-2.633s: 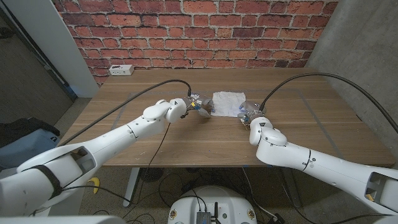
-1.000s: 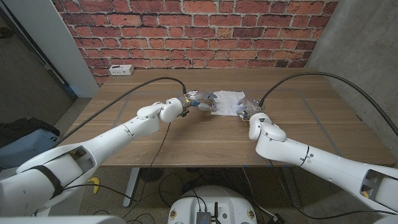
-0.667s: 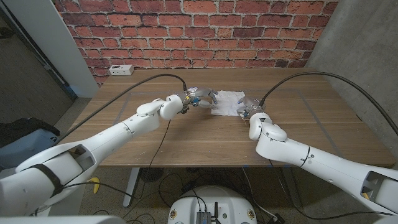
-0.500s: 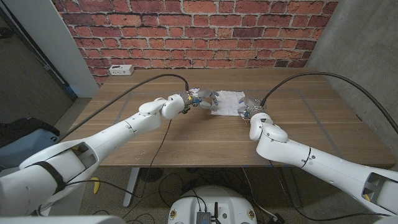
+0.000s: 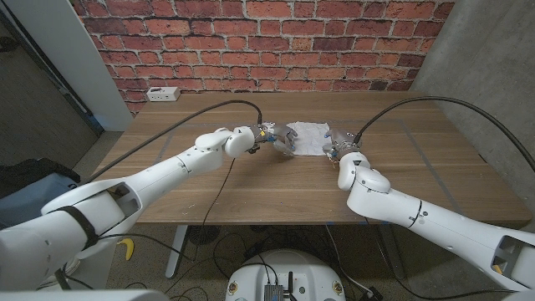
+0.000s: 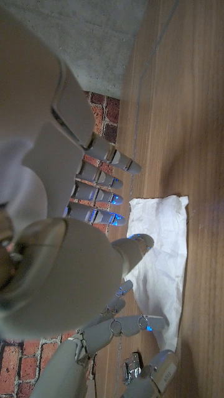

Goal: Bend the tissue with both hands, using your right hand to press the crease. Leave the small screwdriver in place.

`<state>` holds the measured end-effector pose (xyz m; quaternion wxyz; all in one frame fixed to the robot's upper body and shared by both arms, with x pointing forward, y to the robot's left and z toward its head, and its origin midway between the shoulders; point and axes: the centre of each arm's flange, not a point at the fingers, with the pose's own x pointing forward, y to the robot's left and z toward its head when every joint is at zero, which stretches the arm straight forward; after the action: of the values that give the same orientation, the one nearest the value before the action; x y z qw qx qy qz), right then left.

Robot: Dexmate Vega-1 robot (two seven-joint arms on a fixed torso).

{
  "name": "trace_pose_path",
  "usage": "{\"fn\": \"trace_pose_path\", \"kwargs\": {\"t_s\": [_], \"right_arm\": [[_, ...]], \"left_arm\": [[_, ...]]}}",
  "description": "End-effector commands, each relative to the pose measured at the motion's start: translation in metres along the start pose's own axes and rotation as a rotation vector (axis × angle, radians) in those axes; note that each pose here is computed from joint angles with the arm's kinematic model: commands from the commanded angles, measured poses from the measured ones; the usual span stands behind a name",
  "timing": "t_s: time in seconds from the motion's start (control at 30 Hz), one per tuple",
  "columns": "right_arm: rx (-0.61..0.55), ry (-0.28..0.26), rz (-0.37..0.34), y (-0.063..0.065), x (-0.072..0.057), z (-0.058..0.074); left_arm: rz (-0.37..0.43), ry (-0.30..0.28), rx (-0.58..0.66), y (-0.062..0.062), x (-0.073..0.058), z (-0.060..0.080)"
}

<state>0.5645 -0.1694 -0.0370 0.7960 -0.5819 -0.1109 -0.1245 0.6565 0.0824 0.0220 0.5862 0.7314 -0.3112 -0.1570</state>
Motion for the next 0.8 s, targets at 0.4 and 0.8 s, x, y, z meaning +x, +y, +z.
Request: {"fn": "trace_pose_path", "kwargs": {"t_s": [0.4, 0.8], "right_arm": [[0.017, -0.003, -0.002, 0.002, -0.005, -0.006], [0.026, 0.006, -0.002, 0.004, -0.011, -0.01]], "left_arm": [[0.029, 0.089, 0.187, -0.015, 0.006, 0.003], [0.117, 0.077, 0.203, -0.041, 0.011, 0.005]]}}
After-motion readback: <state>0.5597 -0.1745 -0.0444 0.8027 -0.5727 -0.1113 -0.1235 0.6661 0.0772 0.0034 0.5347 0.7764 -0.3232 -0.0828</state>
